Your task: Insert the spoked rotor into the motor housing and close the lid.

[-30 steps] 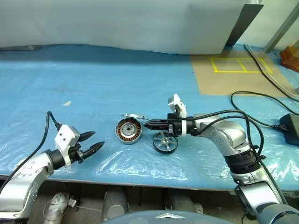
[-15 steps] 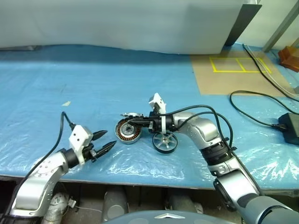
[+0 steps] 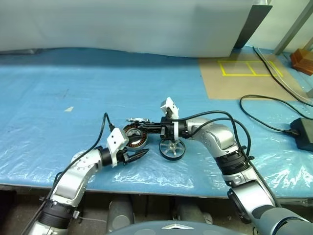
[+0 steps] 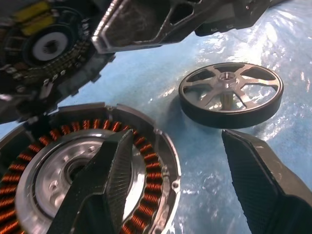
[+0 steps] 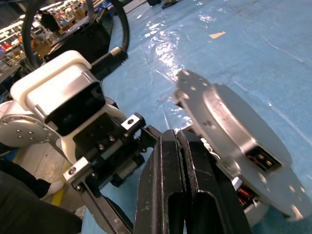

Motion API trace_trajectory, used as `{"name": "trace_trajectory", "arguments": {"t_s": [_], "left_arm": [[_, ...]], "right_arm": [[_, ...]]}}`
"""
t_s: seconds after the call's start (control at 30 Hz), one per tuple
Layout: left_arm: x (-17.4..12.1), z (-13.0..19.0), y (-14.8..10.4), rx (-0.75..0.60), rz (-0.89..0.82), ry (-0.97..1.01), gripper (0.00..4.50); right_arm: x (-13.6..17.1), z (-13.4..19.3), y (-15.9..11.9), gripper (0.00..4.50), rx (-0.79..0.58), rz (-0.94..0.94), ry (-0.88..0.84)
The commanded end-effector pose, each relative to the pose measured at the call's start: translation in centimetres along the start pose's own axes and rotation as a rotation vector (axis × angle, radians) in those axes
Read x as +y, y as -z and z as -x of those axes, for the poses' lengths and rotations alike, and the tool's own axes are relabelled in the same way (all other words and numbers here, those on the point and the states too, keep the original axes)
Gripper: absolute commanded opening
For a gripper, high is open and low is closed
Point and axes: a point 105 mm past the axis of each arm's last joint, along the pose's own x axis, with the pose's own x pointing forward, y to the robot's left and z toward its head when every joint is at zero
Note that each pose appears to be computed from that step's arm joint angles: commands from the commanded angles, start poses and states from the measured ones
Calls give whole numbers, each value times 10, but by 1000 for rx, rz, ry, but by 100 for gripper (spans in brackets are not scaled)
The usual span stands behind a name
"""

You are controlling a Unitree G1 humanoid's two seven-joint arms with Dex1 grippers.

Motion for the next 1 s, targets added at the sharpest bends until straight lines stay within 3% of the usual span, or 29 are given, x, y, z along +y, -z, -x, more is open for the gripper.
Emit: {"name": "trace_trajectory", "arguments": {"t_s": [0.03, 0.27, 0.6, 1.0], "left_arm": [[16, 9, 13, 47, -1, -58, 304], [18, 16, 19, 61, 0, -61, 304], [18, 23, 29, 88, 10, -61, 304], [22, 18, 30, 86, 2, -59, 304]], "right_arm": [[3, 4, -13, 2, -40, 35, 8], [0, 6, -13, 2, -55, 30, 42], [3, -12, -43, 2, -150, 57, 50], [-7, -40, -33, 2, -125, 116, 119]]}}
